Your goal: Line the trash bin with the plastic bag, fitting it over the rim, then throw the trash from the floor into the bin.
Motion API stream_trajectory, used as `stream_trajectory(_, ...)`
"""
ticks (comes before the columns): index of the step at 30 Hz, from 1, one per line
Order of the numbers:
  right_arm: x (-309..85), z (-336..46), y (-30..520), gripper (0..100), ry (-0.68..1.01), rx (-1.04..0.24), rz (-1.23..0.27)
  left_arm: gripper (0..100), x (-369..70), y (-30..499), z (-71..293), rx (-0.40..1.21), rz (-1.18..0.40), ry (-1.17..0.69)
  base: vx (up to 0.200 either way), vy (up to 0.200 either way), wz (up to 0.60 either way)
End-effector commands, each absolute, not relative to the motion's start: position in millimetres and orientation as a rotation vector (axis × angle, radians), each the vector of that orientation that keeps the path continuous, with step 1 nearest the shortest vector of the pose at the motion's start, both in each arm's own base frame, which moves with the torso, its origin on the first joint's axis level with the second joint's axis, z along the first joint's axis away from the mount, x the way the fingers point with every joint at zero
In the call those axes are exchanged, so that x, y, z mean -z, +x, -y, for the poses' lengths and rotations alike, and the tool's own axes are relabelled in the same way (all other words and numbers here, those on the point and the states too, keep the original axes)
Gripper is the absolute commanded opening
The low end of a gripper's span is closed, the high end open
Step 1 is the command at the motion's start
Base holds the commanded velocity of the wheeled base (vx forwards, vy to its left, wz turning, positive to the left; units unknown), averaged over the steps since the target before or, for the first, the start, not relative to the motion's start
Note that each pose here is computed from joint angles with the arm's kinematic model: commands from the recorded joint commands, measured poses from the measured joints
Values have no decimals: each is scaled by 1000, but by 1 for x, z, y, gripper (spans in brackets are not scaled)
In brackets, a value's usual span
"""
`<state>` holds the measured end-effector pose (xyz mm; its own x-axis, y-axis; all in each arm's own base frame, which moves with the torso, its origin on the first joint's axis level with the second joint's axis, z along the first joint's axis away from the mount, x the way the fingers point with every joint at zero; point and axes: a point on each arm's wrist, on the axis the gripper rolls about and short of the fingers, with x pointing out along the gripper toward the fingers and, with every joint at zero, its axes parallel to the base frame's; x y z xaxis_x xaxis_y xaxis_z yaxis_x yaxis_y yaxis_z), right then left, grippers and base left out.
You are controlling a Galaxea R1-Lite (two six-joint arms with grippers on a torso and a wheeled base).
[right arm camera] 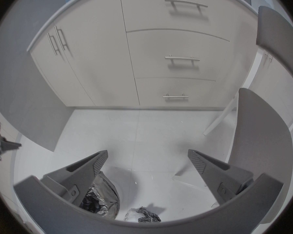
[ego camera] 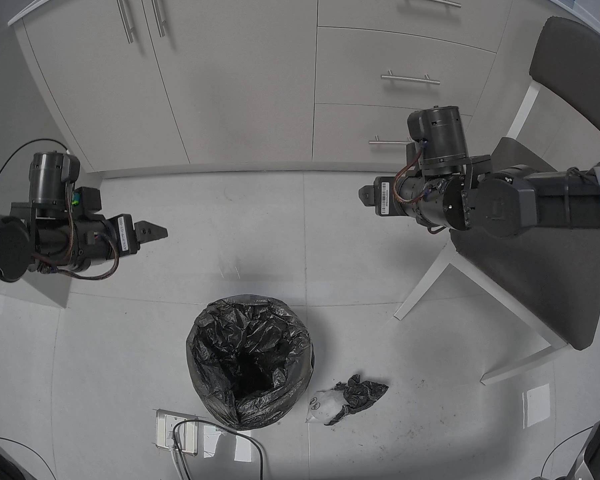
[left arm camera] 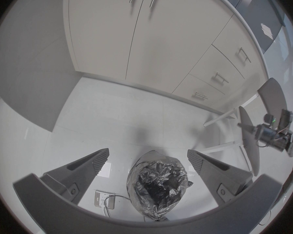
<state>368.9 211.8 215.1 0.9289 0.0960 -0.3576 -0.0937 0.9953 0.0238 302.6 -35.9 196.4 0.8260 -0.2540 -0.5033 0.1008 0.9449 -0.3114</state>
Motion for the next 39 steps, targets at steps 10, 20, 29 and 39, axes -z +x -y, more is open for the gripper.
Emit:
stream_trajectory(10, -135, -225, 403, 100, -273, -73, -711, 100, -203, 312, 38, 202, -570, -283, 0, 0, 0)
stream_trajectory(20, -84, -247, 421, 100, -442, 45, -792, 100, -172, 314, 28, 213, -598, -325, 0, 0, 0)
stream_trajectory(29, 28, -231, 414, 100, -676, 68, -1159, 100, -169, 313, 32, 204, -569, -419, 0, 0, 0)
stream_trajectory(39, 130, -214, 373, 100, -912, 96, -1560, 100, -157, 324, 32, 193, -566, -459, 0, 0, 0)
